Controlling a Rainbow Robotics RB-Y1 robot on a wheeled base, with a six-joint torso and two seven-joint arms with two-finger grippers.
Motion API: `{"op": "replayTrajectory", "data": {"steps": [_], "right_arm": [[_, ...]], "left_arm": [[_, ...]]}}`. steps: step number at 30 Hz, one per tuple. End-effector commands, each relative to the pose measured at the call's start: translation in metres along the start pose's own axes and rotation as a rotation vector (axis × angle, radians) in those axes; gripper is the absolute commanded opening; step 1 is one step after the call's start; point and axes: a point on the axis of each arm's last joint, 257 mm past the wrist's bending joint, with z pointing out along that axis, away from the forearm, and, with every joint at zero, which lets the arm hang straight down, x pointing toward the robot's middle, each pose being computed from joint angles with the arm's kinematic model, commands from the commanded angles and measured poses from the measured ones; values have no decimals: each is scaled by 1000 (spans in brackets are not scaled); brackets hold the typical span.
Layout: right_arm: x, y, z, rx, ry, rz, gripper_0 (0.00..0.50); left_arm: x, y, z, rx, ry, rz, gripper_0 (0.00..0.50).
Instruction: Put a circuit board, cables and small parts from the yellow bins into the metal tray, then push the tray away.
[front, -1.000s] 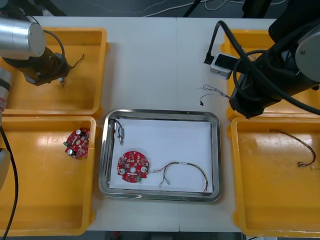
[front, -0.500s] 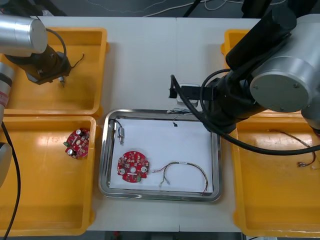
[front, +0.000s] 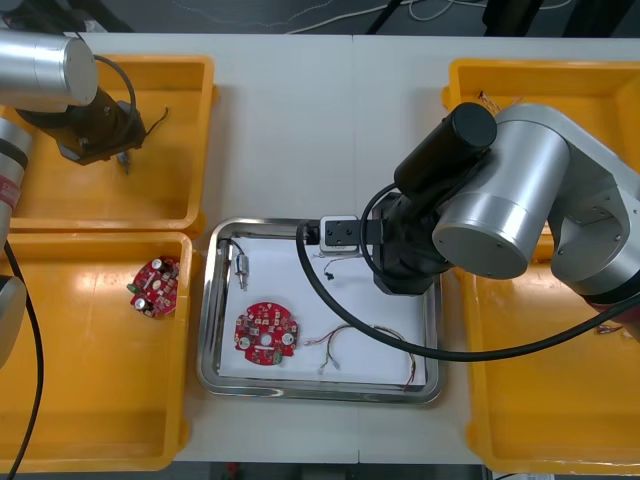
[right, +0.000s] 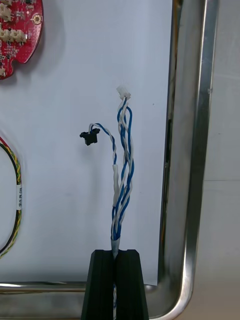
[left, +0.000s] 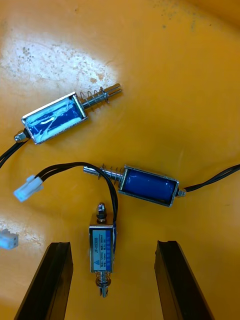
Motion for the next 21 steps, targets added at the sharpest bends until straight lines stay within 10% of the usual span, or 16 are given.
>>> {"op": "replayTrajectory", "data": {"steps": [1,16,21], "right_arm": [[-5,11,14,-18,-7,-69,0],[5,21,66,-22,7,-92,0],[10,25,74,-33,18,-88,0]], "left_arm": [[-21,-34,-17,46,-51,140,482],[-23,-26,-5,29,-68,156,441],[-19,-25,-2,28,-58,158,287]]}}
